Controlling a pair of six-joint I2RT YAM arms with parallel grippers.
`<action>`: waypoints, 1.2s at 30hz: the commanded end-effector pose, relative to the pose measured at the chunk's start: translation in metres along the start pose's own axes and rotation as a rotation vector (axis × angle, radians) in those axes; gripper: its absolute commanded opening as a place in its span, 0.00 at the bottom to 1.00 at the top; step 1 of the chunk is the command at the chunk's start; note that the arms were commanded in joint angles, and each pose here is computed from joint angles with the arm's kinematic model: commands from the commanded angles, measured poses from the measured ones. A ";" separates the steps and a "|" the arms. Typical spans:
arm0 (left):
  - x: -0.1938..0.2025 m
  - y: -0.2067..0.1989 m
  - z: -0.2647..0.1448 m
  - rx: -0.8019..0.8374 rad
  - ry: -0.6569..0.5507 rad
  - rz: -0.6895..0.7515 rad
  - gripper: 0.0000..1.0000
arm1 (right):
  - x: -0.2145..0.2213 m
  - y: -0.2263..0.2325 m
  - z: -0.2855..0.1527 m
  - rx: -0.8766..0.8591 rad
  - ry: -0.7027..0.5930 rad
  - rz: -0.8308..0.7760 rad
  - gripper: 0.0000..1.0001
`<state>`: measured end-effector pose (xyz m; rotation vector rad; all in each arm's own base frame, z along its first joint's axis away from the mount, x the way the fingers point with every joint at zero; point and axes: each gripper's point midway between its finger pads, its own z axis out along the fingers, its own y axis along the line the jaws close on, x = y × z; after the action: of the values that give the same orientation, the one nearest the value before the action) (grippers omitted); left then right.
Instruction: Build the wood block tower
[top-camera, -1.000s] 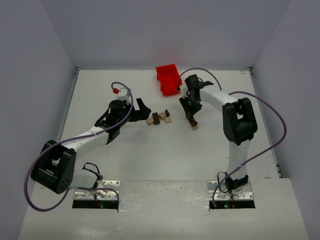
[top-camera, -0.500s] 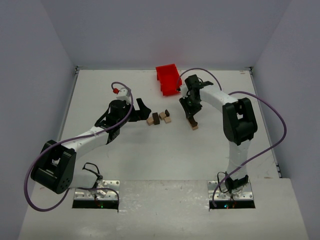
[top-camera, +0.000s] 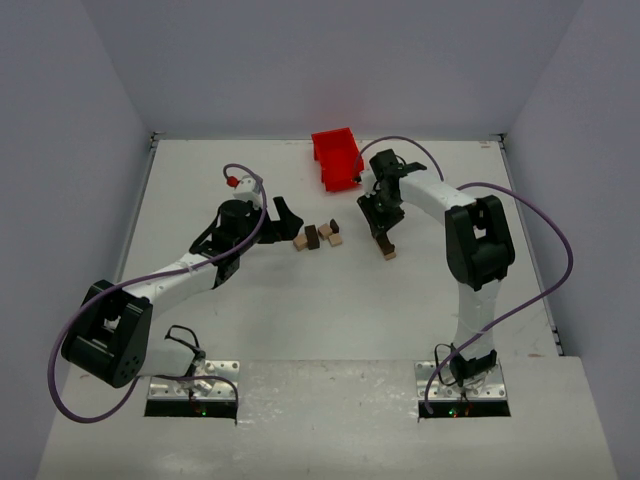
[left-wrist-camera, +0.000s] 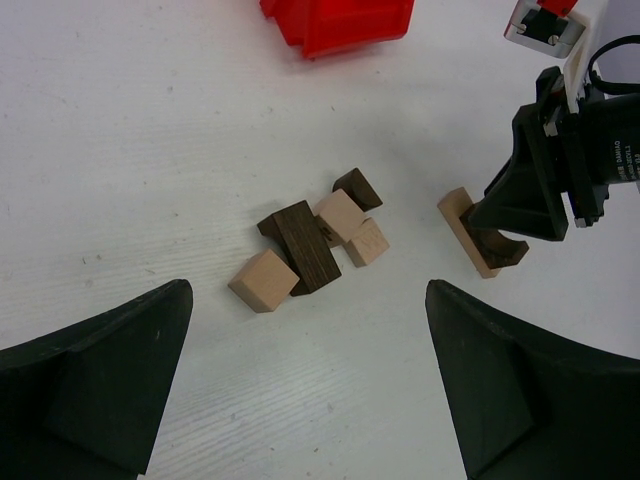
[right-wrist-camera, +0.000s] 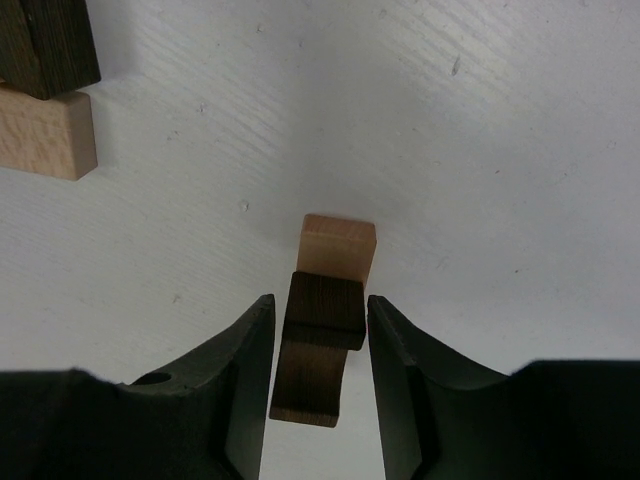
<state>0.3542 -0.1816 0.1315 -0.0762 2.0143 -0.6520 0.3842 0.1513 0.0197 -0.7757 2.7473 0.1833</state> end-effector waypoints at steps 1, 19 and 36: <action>-0.018 -0.015 -0.004 0.058 -0.065 0.025 1.00 | -0.015 -0.001 -0.008 0.013 -0.045 0.002 0.45; -0.022 -0.016 -0.004 0.047 -0.064 0.008 1.00 | -0.012 0.001 -0.026 0.078 -0.090 -0.018 0.99; -0.025 0.021 -0.009 -0.218 -0.059 -0.153 1.00 | -0.034 0.080 -0.074 0.034 -0.468 -0.084 0.99</action>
<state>0.3545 -0.1622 0.1229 -0.2583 2.0856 -0.5552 0.3401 0.1959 0.0871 -0.8623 2.3730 0.1902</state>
